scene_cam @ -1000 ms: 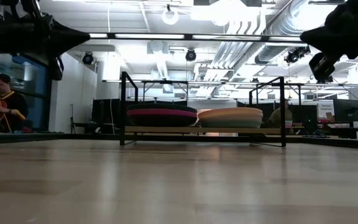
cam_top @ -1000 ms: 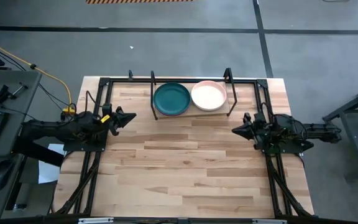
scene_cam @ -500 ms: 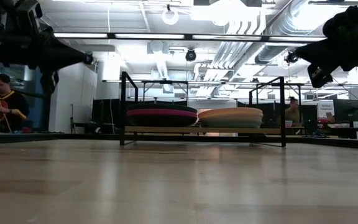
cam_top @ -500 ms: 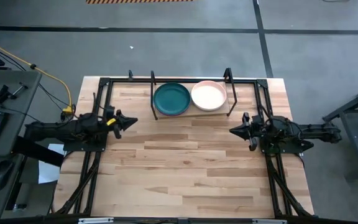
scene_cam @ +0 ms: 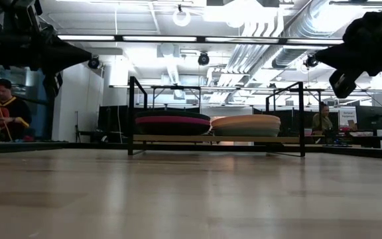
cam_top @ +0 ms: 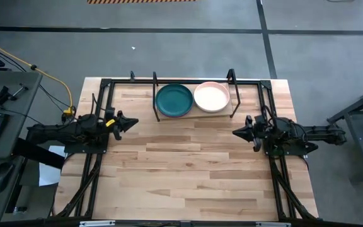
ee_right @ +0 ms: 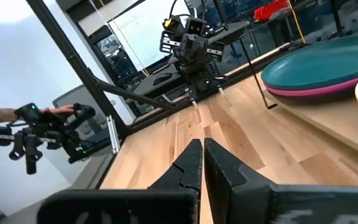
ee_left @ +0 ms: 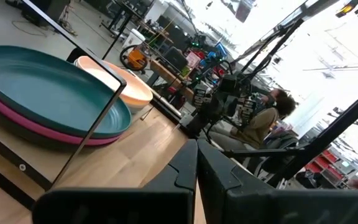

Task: Place and stack plates onto a shelf
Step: Return to Home Position

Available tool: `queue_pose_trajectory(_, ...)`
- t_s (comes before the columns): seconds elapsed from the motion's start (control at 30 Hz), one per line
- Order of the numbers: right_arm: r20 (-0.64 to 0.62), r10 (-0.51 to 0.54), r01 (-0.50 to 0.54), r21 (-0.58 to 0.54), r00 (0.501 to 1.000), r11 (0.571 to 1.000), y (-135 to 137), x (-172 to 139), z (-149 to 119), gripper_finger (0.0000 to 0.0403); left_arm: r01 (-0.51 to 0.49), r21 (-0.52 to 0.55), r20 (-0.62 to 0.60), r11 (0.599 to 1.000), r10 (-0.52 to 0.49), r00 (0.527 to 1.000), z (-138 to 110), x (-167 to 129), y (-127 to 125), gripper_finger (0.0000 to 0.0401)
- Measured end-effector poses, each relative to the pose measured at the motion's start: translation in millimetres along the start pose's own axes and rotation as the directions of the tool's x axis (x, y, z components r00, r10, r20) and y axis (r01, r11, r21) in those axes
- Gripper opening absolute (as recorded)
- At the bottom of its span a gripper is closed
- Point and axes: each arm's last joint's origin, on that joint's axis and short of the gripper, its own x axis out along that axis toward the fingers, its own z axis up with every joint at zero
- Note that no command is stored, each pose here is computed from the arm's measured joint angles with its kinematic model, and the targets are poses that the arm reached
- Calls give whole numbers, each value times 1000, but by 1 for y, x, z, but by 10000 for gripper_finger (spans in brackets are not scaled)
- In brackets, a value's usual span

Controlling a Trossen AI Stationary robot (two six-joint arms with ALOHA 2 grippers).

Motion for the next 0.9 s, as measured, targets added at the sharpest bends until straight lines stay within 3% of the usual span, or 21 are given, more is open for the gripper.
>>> queue_pose_trajectory(0.17,0,-1,1,51,1000,999,0,0,0,0,0,0,0,1000,0,1000,0,0,0,0)
queue_pose_trajectory(0.9,-6,-3,3,45,1000,999,0,0,0,0,0,0,1,1000,0,1000,0,0,0,0)
